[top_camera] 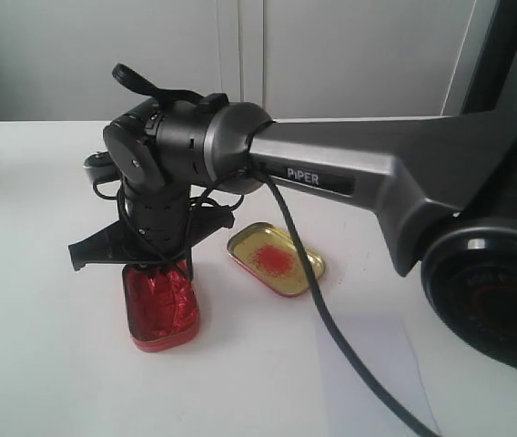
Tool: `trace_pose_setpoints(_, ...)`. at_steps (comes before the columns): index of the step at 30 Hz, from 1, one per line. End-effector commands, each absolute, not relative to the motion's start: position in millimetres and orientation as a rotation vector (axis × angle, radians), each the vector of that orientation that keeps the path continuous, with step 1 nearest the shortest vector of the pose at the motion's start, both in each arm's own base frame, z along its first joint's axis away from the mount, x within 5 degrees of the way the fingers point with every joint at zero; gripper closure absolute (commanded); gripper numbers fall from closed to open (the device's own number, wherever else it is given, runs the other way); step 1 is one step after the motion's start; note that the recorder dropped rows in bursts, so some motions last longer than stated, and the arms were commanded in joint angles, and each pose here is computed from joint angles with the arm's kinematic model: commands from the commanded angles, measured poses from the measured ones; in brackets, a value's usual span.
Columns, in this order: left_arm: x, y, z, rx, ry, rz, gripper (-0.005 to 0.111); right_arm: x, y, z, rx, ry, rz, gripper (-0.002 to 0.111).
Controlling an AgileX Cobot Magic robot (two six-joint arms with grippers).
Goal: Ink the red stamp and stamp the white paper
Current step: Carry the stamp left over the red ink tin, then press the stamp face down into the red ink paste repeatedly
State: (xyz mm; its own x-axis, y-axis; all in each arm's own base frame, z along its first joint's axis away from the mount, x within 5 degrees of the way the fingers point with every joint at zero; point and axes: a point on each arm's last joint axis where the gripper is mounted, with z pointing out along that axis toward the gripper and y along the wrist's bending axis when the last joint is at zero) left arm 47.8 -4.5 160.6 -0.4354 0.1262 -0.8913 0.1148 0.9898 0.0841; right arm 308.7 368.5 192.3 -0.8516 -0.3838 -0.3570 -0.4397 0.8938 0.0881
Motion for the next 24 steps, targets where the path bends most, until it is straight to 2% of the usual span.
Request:
trace_pose_setpoints(1, 47.0, -4.2, 156.4, 0.173, 2.046, 0.017, 0.107, 312.8, 369.9, 191.6, -0.617, 2.681, 0.224, 0.108)
trace_pose_setpoints(10, 47.0, -4.2, 156.4, 0.173, 2.046, 0.017, 0.107, 316.8, 369.8, 173.7, -0.642, 2.691, 0.164, 0.108)
trace_pose_setpoints(24, 47.0, -4.2, 156.4, 0.173, 2.046, 0.017, 0.107, 319.0, 371.4, 174.8, -0.642, 2.659, 0.178, 0.108)
